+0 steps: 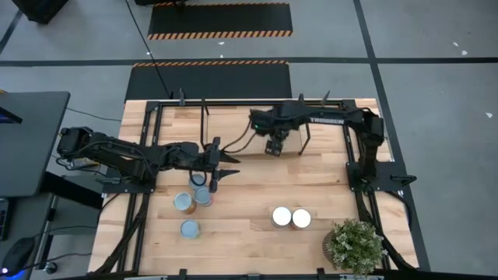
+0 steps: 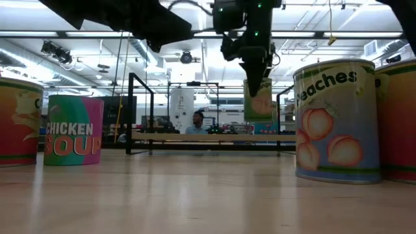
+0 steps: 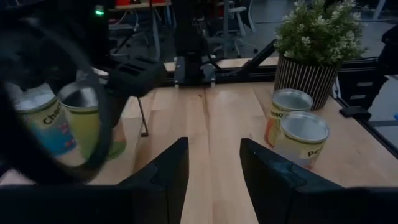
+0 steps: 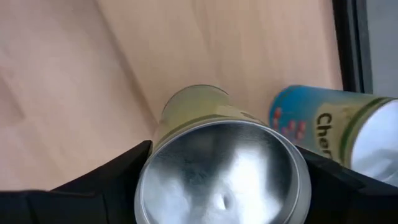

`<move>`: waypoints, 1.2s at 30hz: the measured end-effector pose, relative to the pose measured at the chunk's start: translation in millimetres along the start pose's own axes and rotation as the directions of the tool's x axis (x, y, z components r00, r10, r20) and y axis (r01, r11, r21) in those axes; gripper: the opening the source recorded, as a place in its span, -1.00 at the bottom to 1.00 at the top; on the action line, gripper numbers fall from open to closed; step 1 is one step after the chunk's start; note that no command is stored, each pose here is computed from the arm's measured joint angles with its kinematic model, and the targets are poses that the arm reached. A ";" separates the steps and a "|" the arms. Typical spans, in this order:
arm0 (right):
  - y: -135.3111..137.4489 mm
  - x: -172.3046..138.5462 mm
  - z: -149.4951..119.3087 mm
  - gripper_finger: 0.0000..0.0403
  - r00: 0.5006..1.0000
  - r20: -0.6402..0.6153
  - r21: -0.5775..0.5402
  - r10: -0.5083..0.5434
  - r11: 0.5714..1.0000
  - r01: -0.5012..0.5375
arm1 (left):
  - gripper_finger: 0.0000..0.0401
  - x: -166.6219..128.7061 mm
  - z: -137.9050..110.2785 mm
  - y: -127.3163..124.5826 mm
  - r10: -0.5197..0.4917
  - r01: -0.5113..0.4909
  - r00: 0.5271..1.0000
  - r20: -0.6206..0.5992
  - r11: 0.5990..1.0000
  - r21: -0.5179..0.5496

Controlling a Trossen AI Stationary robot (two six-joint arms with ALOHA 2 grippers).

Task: Pick and place cans onto a shelf
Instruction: Put the canned oranges on the shelf

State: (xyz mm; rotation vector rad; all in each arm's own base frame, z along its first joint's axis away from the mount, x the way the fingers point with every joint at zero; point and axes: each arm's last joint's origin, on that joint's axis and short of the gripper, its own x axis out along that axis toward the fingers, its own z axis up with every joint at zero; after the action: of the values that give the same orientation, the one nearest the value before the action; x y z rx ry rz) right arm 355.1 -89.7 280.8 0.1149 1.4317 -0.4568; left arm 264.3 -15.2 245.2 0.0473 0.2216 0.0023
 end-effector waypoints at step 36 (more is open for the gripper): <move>-49.5 22.1 -27.3 0.87 0.999 -0.027 0.083 -0.020 0.996 0.022 | -0.25 0.0 -0.5 0.4 0.008 -0.008 1.000 -0.007 1.000 -0.021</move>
State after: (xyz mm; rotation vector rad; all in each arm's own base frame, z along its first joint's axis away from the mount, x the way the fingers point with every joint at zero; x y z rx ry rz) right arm 313.0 -130.4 265.0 0.1740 1.4403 -0.5344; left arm 264.2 -14.7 244.7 0.0274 0.2278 0.0124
